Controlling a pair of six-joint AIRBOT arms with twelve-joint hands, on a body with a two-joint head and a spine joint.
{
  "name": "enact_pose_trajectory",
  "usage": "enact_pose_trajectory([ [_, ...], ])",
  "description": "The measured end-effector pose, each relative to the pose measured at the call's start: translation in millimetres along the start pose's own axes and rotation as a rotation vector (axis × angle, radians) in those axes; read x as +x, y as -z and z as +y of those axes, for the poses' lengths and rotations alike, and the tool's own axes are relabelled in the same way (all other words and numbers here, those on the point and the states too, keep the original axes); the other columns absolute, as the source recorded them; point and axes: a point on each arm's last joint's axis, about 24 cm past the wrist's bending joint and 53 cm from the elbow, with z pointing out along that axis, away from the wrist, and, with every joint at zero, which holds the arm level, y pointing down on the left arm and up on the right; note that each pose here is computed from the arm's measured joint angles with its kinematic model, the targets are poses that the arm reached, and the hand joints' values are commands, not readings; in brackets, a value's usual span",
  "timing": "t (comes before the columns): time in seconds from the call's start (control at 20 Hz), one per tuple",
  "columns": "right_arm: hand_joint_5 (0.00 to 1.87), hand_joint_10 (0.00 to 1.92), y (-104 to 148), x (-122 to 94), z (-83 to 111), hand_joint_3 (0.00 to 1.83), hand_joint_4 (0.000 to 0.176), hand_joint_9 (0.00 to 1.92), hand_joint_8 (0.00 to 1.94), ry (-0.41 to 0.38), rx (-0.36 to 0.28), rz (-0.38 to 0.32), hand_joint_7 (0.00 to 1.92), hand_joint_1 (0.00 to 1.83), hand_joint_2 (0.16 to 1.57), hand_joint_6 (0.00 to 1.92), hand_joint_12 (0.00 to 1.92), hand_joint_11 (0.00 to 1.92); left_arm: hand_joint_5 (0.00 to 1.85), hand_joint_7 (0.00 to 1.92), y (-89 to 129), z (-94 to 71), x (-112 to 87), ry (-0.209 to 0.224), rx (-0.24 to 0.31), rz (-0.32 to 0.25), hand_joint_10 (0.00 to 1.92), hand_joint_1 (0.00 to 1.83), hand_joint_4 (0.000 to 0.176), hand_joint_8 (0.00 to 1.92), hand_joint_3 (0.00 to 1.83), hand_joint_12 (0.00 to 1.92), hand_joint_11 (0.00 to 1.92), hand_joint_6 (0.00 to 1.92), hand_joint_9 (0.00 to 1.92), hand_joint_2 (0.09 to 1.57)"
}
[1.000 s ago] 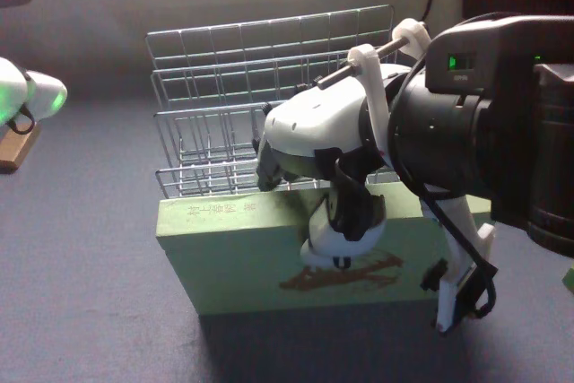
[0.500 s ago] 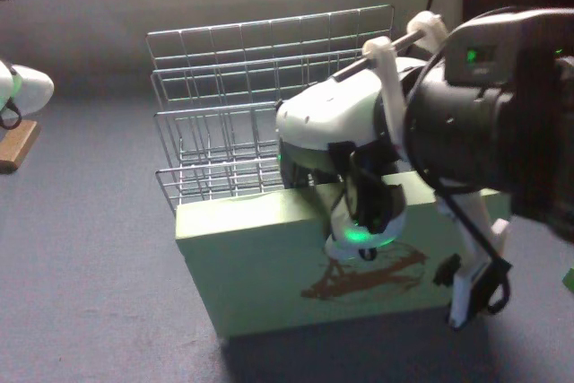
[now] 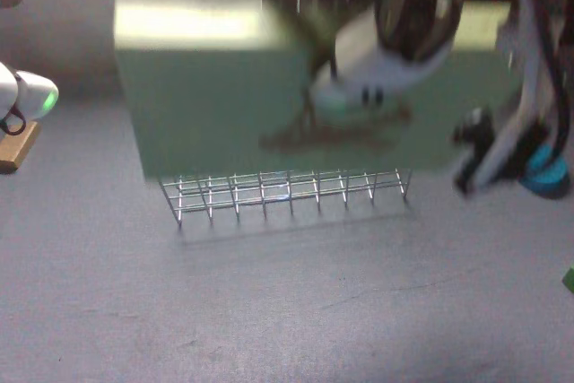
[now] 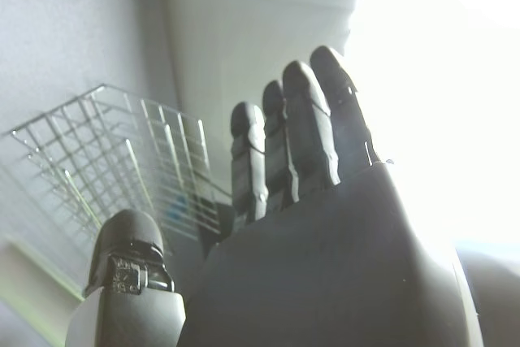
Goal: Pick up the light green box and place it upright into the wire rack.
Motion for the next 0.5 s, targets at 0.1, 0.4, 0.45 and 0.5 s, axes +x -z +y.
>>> enact_pose_trajectory([
  [0.1, 0.82, 1.39, 1, -14, 4.8, 0.0, 0.0, 0.84, 1.12, 0.034, -0.013, -0.047, 0.94, 1.34, 1.16, 1.01, 1.48, 0.77, 0.27, 0.23, 0, 0.4, -0.6, 0.003, -0.002, -0.001, 0.0, 0.0, 0.025, 0.0, 0.0, 0.57, 0.0, 0.0, 0.22, 1.24],
  [0.4, 0.79, 1.48, -15, -28, 16.4, 0.0, 0.0, 0.81, 1.14, 0.071, -0.036, -0.085, 0.91, 1.36, 1.17, 1.04, 1.51, 0.77, 0.27, 0.22, 1, -2.0, 0.7, 0.007, 0.004, 0.004, 0.0, 0.0, 0.026, 0.0, 0.0, 0.56, 0.0, 0.0, 0.22, 1.24],
  [0.45, 0.78, 1.48, -21, -29, 18.3, 0.0, 0.0, 0.81, 1.14, 0.077, -0.038, -0.088, 0.91, 1.36, 1.17, 1.04, 1.51, 0.76, 0.27, 0.22, 1, -2.6, 0.9, 0.007, 0.005, 0.005, 0.0, 0.0, 0.026, 0.0, 0.0, 0.56, 0.0, 0.0, 0.22, 1.25],
  [0.5, 0.79, 1.47, -26, -28, 18.6, 0.0, 0.0, 0.81, 1.14, 0.08, -0.036, -0.085, 0.91, 1.36, 1.17, 1.05, 1.51, 0.76, 0.27, 0.22, 1, -2.0, 1.1, 0.007, 0.003, 0.006, 0.0, 0.0, 0.026, 0.0, 0.0, 0.56, 0.0, 0.0, 0.22, 1.25],
])
